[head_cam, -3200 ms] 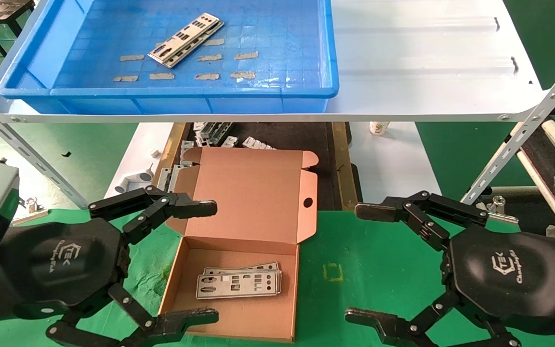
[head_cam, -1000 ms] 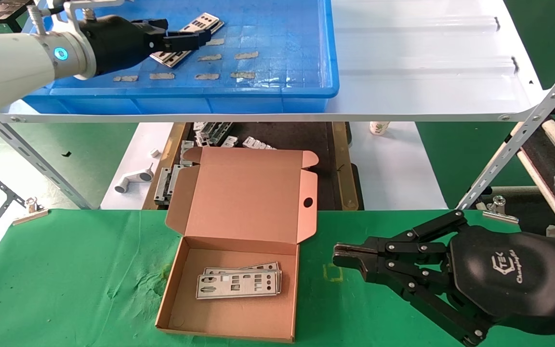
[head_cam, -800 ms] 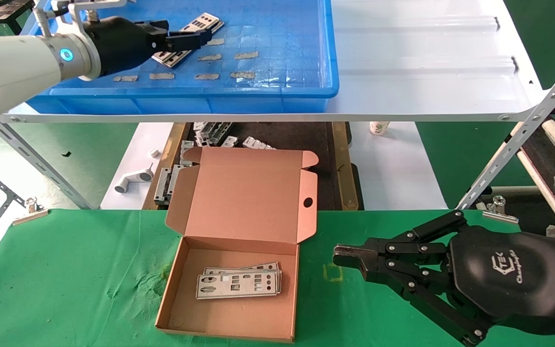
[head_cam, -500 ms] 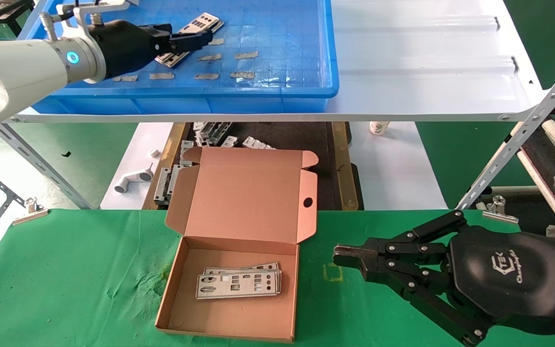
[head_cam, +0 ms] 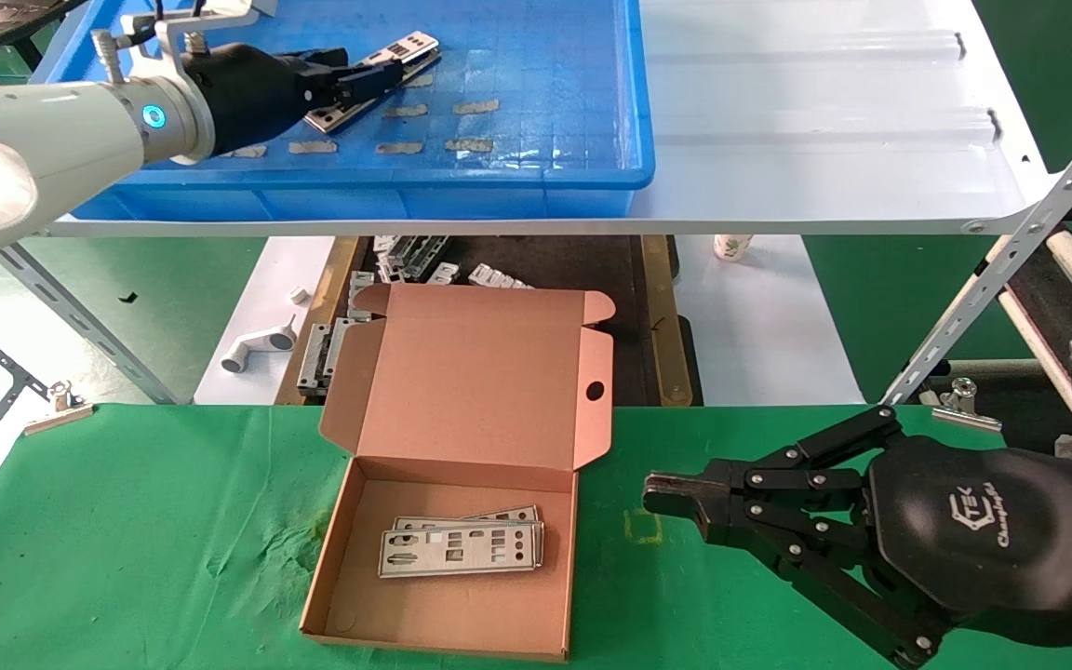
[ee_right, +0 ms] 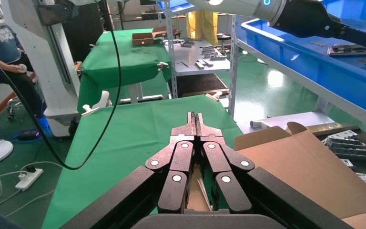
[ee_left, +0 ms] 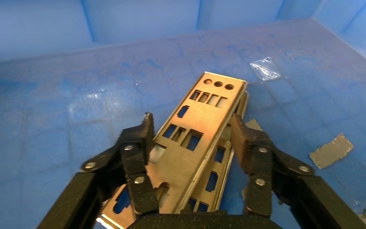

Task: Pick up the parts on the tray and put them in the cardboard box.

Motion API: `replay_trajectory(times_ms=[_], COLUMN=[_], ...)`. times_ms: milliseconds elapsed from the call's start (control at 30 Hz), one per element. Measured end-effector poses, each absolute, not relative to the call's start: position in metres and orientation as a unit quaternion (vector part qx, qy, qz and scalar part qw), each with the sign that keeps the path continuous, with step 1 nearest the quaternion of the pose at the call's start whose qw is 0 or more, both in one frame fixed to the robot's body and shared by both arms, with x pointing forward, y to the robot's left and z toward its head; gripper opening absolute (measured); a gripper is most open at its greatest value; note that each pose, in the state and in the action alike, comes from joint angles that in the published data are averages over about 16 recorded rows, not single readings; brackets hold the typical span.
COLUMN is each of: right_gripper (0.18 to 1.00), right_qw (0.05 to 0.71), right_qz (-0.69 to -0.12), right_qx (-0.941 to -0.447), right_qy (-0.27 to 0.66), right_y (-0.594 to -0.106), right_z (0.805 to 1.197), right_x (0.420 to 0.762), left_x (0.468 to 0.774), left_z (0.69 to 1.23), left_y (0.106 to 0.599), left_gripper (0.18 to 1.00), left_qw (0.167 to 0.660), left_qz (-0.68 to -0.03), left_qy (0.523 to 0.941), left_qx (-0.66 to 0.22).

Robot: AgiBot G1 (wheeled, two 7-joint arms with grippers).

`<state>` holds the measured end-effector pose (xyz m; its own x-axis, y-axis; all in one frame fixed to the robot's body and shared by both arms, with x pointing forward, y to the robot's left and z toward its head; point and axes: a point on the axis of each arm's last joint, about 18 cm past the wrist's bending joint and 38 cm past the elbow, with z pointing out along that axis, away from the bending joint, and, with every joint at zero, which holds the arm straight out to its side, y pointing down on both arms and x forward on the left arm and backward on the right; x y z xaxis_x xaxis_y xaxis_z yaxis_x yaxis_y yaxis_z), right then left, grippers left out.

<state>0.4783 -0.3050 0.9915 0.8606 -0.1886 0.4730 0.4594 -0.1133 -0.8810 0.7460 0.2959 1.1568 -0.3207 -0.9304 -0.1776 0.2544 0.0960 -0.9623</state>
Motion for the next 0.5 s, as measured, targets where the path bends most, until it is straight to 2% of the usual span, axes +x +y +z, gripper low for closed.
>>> replay_trajectory(times_ms=[500], right_gripper=[0.191], right_qw=[0.659], right_qz=[-0.246], right_qx=[-0.704], right_qy=[-0.096], right_y=[-0.305], right_z=[0.9915], right_x=[0.4783], left_x=[0.7439], left_z=[1.1625], left_y=[0.2997], left_gripper=[0.387], left_qw=[0.506], left_qz=[-0.594], left_qy=[0.548], left_qx=[-0.301])
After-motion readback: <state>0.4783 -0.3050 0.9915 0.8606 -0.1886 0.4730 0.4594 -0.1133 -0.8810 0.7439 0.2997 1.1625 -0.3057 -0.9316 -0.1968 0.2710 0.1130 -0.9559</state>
